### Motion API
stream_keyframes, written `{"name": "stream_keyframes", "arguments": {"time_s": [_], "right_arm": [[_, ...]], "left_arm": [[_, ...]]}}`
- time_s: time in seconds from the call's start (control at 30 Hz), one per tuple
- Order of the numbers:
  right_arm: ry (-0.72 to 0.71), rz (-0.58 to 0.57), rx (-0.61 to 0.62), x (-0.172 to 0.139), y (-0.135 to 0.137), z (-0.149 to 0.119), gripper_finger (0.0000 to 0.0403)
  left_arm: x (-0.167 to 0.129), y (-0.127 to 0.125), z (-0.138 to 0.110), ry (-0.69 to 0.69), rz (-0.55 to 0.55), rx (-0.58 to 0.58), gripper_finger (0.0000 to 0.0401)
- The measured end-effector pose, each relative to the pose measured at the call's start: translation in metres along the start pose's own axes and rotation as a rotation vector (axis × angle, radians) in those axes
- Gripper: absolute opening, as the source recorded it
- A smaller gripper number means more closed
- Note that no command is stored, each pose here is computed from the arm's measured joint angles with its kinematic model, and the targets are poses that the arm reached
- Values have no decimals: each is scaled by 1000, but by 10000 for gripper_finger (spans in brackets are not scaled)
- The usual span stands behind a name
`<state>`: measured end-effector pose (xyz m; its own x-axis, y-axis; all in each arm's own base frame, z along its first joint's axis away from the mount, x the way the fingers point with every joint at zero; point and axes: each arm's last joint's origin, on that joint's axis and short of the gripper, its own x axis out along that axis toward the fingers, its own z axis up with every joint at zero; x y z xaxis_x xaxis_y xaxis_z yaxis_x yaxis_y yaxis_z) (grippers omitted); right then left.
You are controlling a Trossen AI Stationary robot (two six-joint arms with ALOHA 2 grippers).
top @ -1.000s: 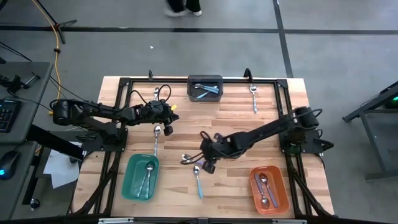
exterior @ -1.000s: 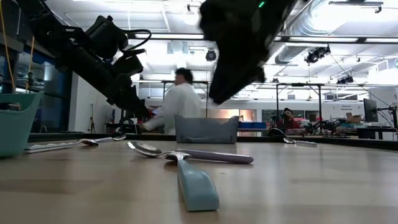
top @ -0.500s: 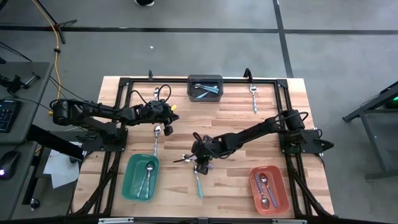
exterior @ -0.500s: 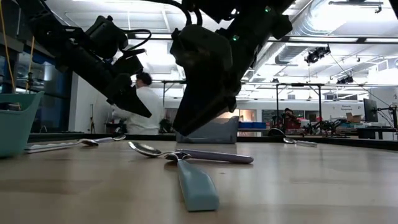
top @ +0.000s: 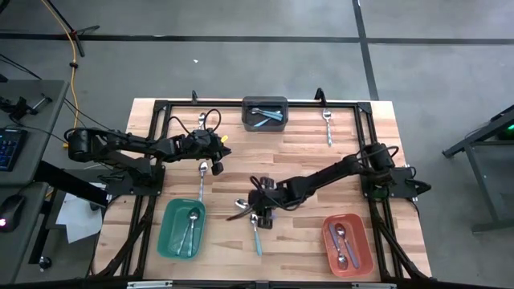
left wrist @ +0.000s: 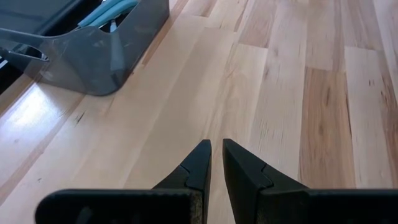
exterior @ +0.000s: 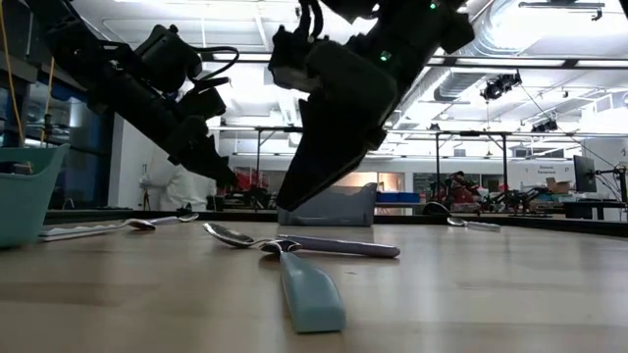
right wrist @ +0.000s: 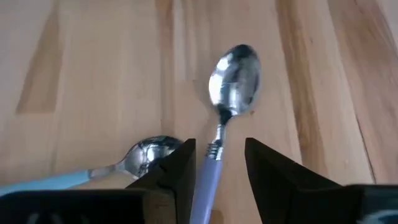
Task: Sort silverware by color (type)
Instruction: Put the purple spoon into the orange bin
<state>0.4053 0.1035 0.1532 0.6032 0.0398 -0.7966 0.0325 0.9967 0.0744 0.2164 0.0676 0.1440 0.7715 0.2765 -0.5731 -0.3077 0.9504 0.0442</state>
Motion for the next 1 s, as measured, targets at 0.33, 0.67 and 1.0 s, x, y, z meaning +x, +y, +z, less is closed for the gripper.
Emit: {"name": "stream_keyframes", "arguments": {"time_s": [0.33,0.67,1.0], "right_arm": [[41,-27,33,20,-1,-11,124],[122,-91,103,24,-8,-20,100],[215,-89,199,23,-22,-24,22]], "left_arm": [[0,0,-2,18,-1,2,35],[0,-3,-3,27,-12,11,35],[0,-5,-3,27,-17,15,35]]}}
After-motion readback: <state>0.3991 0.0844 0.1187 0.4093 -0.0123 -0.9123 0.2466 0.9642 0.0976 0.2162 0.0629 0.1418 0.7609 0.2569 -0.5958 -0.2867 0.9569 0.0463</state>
